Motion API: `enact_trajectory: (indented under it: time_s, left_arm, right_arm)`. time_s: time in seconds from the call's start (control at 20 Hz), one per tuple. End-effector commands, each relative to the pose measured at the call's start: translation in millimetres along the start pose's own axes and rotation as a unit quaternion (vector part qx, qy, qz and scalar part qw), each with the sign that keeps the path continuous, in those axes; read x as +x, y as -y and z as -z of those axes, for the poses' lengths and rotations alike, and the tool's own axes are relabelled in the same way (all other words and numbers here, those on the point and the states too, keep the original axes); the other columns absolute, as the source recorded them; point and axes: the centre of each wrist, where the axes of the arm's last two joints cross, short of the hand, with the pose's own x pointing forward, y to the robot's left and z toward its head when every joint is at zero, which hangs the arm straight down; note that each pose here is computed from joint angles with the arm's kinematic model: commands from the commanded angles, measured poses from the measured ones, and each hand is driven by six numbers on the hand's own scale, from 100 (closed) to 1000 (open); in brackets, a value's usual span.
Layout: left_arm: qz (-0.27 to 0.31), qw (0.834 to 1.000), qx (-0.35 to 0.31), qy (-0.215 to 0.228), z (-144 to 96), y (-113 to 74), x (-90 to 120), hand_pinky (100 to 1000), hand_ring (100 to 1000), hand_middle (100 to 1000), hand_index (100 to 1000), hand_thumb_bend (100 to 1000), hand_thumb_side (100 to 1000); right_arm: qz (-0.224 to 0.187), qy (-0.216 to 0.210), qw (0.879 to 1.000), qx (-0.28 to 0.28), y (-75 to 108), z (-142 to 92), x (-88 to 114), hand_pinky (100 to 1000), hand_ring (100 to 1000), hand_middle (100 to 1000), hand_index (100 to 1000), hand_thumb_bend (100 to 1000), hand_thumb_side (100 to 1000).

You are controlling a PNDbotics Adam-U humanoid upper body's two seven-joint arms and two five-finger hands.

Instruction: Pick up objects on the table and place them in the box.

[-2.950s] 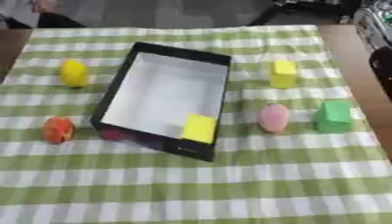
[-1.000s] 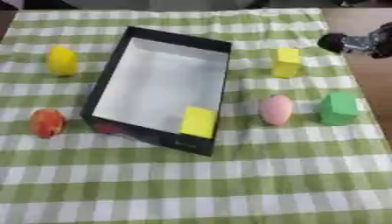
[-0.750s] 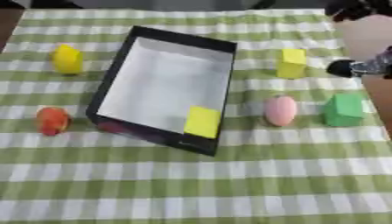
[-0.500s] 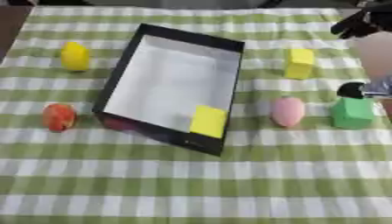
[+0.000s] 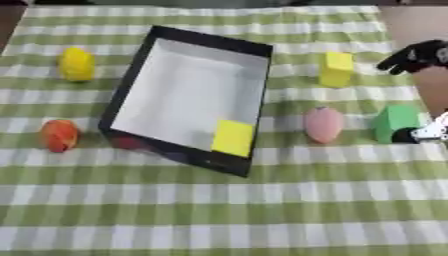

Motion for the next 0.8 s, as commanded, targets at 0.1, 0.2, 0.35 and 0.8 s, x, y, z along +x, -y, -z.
enact_trajectory:
  time_s: [0.1, 0.2, 0.35, 0.8]
  left_arm:
    - [0.001, 1.0, 0.0, 0.016, 3.1, -2.5, 9.0, 769, 755, 755, 907, 799, 664]
    - [0.0, 1.0, 0.0, 0.016, 2.7, -2.5, 9.0, 769, 755, 755, 907, 799, 664]
    - [-0.001, 1.0, -0.001, 0.016, 2.2, -1.9, 9.3, 769, 755, 754, 907, 798, 665]
    - [-0.006, 1.0, -0.003, 0.01, 0.8, 0.0, 7.1, 768, 754, 753, 907, 797, 666]
  right_arm:
    - [-0.033, -0.019, 0.999, -0.012, 4.5, -3.9, 2.5, 894, 865, 847, 875, 620, 213]
    - [-0.041, -0.028, 0.999, -0.016, 2.0, -4.0, 1.4, 894, 866, 847, 876, 619, 209]
    - [-0.052, -0.038, 0.998, -0.023, -0.8, -3.9, 0.3, 892, 866, 846, 875, 618, 206]
    - [-0.093, -0.078, 0.992, -0.021, -8.1, -1.5, 0.1, 889, 866, 846, 872, 615, 207]
